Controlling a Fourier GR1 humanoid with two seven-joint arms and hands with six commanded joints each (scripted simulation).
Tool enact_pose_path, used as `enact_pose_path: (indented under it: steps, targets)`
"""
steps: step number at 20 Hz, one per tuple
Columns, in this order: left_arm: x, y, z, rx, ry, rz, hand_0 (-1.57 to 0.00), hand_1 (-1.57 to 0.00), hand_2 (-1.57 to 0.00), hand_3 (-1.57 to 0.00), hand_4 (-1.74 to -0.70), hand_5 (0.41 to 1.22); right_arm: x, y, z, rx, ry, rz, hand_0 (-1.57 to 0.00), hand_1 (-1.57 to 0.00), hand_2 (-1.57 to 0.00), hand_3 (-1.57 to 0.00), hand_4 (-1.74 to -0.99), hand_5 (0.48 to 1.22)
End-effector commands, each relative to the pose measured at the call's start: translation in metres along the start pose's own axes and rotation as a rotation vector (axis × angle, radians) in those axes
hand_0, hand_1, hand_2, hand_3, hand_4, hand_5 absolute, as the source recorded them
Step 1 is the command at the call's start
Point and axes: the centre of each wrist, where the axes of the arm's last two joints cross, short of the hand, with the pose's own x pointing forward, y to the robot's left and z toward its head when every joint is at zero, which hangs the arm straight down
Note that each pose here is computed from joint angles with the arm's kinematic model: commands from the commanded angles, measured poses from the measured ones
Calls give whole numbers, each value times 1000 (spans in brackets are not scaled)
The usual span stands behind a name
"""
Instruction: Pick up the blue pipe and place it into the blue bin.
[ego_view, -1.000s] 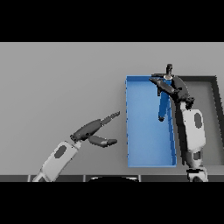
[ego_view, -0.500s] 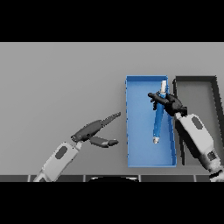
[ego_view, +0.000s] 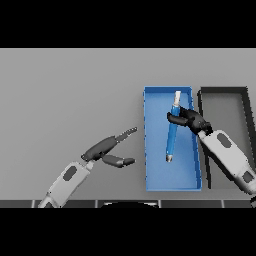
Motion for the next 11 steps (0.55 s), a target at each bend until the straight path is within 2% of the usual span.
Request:
enact_pose_path:
  steps: [1, 7, 11]
  targets:
    - [0, -2, 1, -2, -6, 3, 1, 1, 1, 1, -830, 471, 0, 1, -2, -1, 6, -3, -79, -60, -58, -35, -1196, 838]
    - [2, -1, 5, 0, -14, -11, 1, 1, 1, 1, -826, 471, 2, 3, 1, -12, -11, 9, -20, -15, -14, -8, -1186, 774]
    - [4, -2, 2, -2, -6, -5, 1, 1, 1, 1, -826, 474, -1, 6, -1, 5, -14, 16, -20, -15, -14, -8, -1186, 769]
